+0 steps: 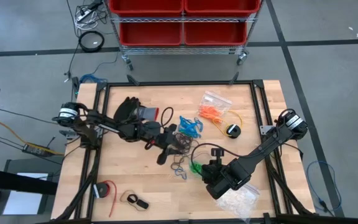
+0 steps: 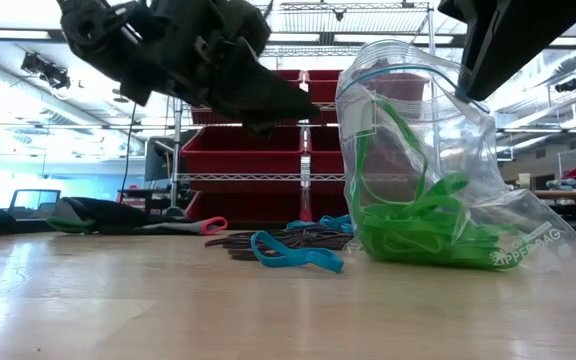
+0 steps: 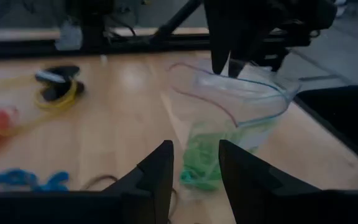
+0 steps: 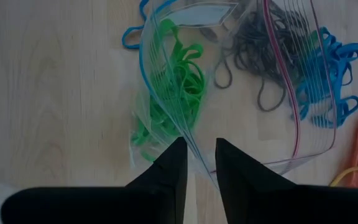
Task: Sort rubber bands
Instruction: Close the transparent zip bag
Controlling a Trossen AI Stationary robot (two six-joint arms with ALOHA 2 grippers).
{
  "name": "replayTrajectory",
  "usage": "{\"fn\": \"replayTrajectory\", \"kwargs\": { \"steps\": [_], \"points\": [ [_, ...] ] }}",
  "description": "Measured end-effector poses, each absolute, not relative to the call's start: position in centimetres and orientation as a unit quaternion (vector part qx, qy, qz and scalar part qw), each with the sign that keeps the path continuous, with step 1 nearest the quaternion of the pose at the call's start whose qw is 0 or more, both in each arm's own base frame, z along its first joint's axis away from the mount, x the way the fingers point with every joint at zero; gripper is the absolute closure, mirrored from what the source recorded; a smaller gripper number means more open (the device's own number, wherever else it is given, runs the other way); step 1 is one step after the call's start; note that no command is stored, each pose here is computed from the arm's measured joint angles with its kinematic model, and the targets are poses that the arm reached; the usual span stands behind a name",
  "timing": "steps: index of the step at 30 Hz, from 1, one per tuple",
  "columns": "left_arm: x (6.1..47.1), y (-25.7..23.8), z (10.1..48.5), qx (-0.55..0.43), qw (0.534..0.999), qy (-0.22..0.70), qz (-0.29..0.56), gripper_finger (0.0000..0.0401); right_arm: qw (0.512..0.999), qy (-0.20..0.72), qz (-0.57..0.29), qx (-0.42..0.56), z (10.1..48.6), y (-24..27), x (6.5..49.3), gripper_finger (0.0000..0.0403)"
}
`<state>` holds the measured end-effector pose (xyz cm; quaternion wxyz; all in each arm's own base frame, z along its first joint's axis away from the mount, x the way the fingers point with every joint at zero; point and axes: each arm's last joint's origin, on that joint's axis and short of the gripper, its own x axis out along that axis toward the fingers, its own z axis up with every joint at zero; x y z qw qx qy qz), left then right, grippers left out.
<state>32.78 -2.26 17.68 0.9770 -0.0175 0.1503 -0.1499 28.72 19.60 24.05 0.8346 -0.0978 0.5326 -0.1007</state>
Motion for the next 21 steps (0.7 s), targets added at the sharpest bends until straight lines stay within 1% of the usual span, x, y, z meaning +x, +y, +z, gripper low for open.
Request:
{"fn": "replayTrajectory", "kwargs": {
  "steps": [4, 8, 15, 21],
  "points": [
    [33.4, -2.0, 16.3, -0.060, 0.971, 0.158, -0.167, 0.0265, 0.834, 0.534, -0.101, -0.098, 24.0, 19.6, 28.7, 0.0339],
    [34.0, -2.3, 14.8, -0.075, 0.971, 0.148, -0.173, 0.0265, 0.834, 0.534, -0.102, -0.098, 24.0, 19.5, 28.7, 0.0345],
    [34.3, -2.9, 15.4, -0.077, 0.976, 0.093, -0.184, 0.0263, 0.834, 0.534, -0.102, -0.097, 24.1, 19.5, 28.8, 0.0349],
    [34.3, -3.6, 15.2, -0.061, 0.979, 0.098, -0.168, 0.0252, 0.834, 0.532, -0.104, -0.098, 24.1, 19.5, 28.8, 0.0349]
  ]
}}
